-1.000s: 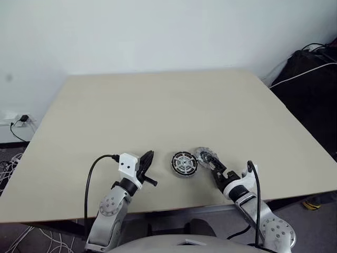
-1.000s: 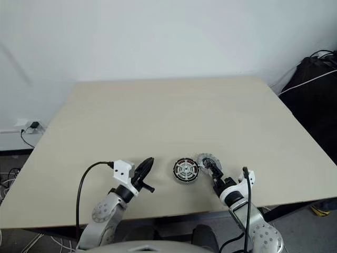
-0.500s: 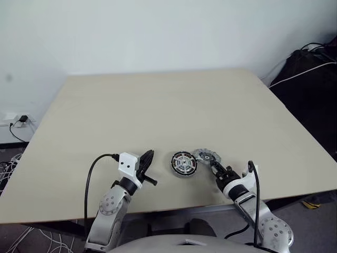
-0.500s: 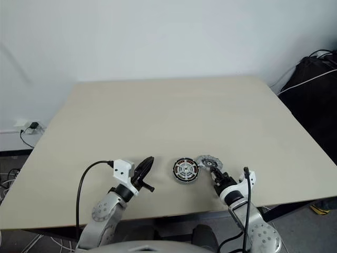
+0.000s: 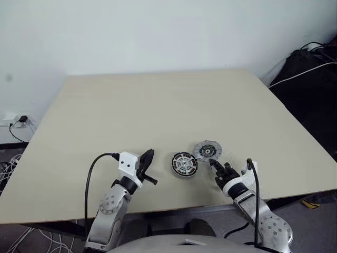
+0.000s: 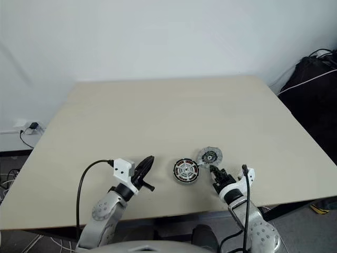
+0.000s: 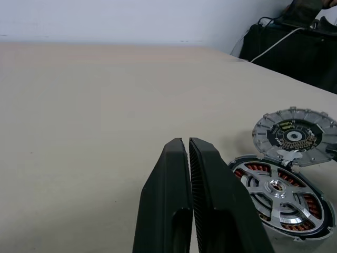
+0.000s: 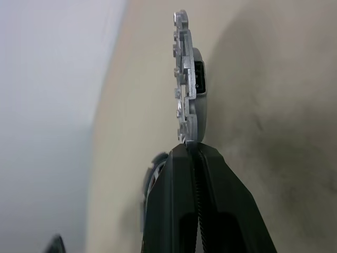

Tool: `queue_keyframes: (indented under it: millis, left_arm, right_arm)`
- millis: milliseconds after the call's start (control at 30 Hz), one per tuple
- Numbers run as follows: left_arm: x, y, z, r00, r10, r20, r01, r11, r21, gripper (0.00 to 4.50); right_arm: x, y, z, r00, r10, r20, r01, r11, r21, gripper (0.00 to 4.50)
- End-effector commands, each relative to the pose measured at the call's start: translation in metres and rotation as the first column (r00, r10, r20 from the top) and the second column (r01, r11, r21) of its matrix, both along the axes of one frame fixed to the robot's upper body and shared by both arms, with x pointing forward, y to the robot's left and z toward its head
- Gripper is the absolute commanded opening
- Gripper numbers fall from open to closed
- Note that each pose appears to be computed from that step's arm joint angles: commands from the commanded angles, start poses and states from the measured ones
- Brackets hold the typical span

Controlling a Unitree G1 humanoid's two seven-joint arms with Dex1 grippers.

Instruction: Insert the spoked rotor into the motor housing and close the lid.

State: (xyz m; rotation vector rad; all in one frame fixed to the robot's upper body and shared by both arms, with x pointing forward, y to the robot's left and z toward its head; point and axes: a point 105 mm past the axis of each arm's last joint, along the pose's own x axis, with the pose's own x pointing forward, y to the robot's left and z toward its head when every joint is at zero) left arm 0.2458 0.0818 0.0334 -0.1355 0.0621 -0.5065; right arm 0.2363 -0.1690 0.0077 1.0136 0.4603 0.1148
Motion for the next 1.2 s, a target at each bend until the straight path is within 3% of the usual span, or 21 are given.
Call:
queue_keyframes:
  millis: [33, 300, 600, 733, 1033, 1200]
  left_arm:
    - [0.004, -0.002, 0.011, 0.999, -0.003, 0.043, 0.004, 1.0, -0.019, 0.17]
    - [0.004, -0.001, 0.01, 0.999, -0.001, 0.04, 0.001, 1.0, -0.022, 0.17]
    - [0.003, 0.0, 0.007, 1.0, 0.003, 0.027, -0.002, 1.0, -0.021, 0.17]
    - [0.002, 0.001, 0.005, 1.0, 0.005, 0.021, -0.005, 1.0, -0.022, 0.17]
    - [0.003, 0.001, 0.003, 1.0, 0.009, 0.015, -0.009, 1.0, -0.027, 0.17]
    - [0.002, 0.002, 0.003, 1.0, 0.012, 0.014, -0.012, 1.0, -0.027, 0.17]
  right_arm:
    - [-0.003, 0.017, 0.007, 0.981, 0.179, 0.077, -0.161, 0.966, -0.201, 0.05]
    - [-0.009, 0.031, 0.008, 0.902, 0.397, 0.169, -0.272, 0.827, -0.492, 0.05]
    - [-0.012, 0.046, 0.0, 0.785, 0.599, 0.156, -0.274, 0.562, -0.78, 0.05]
    - [-0.011, 0.052, -0.001, 0.741, 0.655, 0.15, -0.244, 0.47, -0.848, 0.05]
    - [-0.006, 0.052, -0.001, 0.701, 0.698, 0.147, -0.18, 0.373, -0.91, 0.05]
    - [-0.006, 0.048, -0.006, 0.663, 0.74, 0.113, -0.135, 0.266, -0.954, 0.05]
